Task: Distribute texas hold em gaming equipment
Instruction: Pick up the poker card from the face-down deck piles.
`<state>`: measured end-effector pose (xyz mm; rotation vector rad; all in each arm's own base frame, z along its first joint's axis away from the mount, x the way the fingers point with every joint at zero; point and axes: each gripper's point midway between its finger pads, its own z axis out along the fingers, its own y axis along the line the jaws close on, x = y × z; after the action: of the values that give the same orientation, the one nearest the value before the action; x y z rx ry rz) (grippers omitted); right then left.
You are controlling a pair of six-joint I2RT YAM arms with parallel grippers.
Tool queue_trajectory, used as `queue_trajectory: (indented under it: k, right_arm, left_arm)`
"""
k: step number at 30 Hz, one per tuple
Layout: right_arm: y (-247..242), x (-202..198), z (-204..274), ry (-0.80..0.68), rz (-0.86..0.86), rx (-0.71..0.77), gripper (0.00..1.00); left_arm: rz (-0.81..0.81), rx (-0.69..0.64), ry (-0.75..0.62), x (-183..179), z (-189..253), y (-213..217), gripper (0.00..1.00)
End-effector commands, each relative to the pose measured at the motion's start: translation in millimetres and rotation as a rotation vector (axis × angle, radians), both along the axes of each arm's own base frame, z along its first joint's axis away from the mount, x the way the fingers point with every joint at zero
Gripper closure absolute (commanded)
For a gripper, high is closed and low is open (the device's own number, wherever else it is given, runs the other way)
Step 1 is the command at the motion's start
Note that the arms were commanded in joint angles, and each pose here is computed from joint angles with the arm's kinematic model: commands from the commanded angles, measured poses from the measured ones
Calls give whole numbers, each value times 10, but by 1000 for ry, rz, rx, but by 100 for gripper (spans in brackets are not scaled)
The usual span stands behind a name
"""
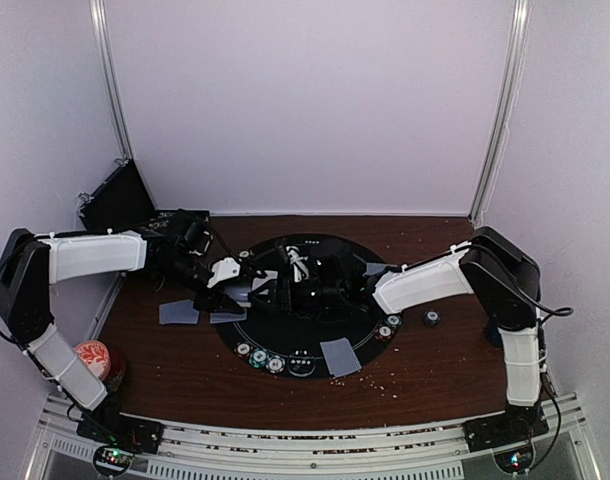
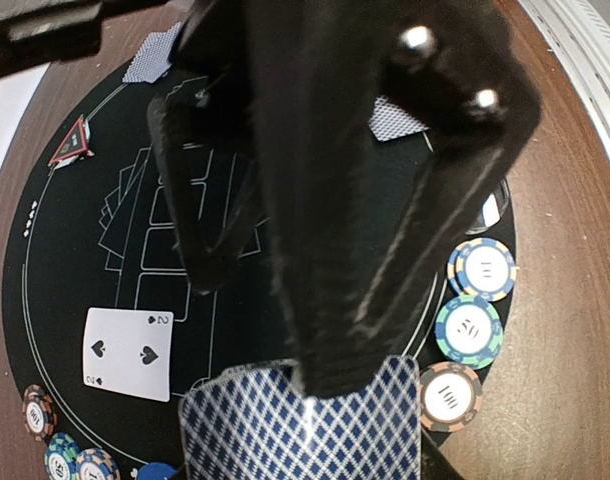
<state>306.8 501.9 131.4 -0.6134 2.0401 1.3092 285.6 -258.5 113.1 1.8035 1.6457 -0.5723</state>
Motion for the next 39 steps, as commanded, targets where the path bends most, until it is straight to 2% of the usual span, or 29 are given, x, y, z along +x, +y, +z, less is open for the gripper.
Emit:
queue_trajectory:
  k: [1,11,22,30,39]
  right_arm:
    - [160,-36,109,-6,47,52,14]
    - [300,67,105,5,44,59,16]
    - [359,212,-160,3,6,-22,19]
    - [89,396,-294,-45,-127,-138,28]
    - [-222,533,-237,-63,-211,-161,38]
  left_arm:
    - [-43,-31,-14,-86,88,-42,58]
    - [-72,-30,-6,-155,71,-59,58]
    - [-86,-30,-3,-187,63,-68,58]
    - [-87,-29,-4,-191,65,-67,58]
    - [-88,-25,0,-184,41,-68,58]
